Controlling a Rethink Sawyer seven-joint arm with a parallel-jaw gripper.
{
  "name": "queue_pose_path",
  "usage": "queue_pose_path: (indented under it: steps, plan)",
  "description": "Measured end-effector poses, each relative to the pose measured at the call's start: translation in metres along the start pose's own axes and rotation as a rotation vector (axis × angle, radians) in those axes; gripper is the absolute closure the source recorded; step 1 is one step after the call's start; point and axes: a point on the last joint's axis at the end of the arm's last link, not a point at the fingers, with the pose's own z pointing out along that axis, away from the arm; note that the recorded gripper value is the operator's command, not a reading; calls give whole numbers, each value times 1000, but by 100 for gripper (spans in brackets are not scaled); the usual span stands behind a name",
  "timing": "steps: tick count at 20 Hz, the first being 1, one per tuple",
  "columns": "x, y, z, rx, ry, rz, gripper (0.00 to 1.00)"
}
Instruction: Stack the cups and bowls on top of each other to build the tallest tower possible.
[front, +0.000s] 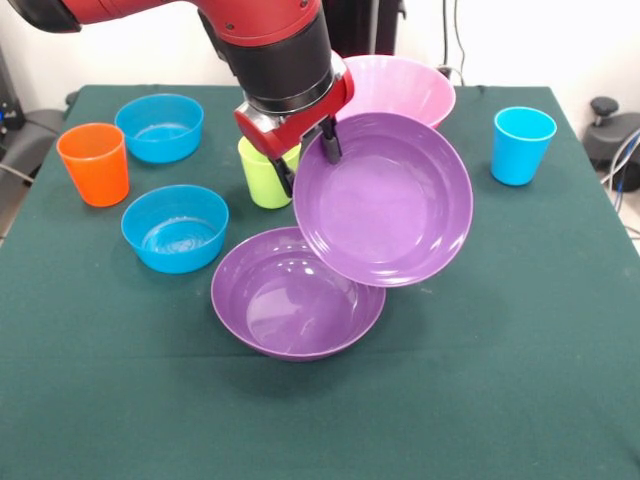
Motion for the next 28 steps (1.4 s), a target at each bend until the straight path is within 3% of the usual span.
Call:
queue_pose_path:
  steps: [19, 20, 28]
  plan:
    - [1, -1, 1, 7, 5, -2, 0]
    - [1, -1, 2, 8, 5, -2, 100]
    - [-3, -1, -3, 16, -17, -3, 100]
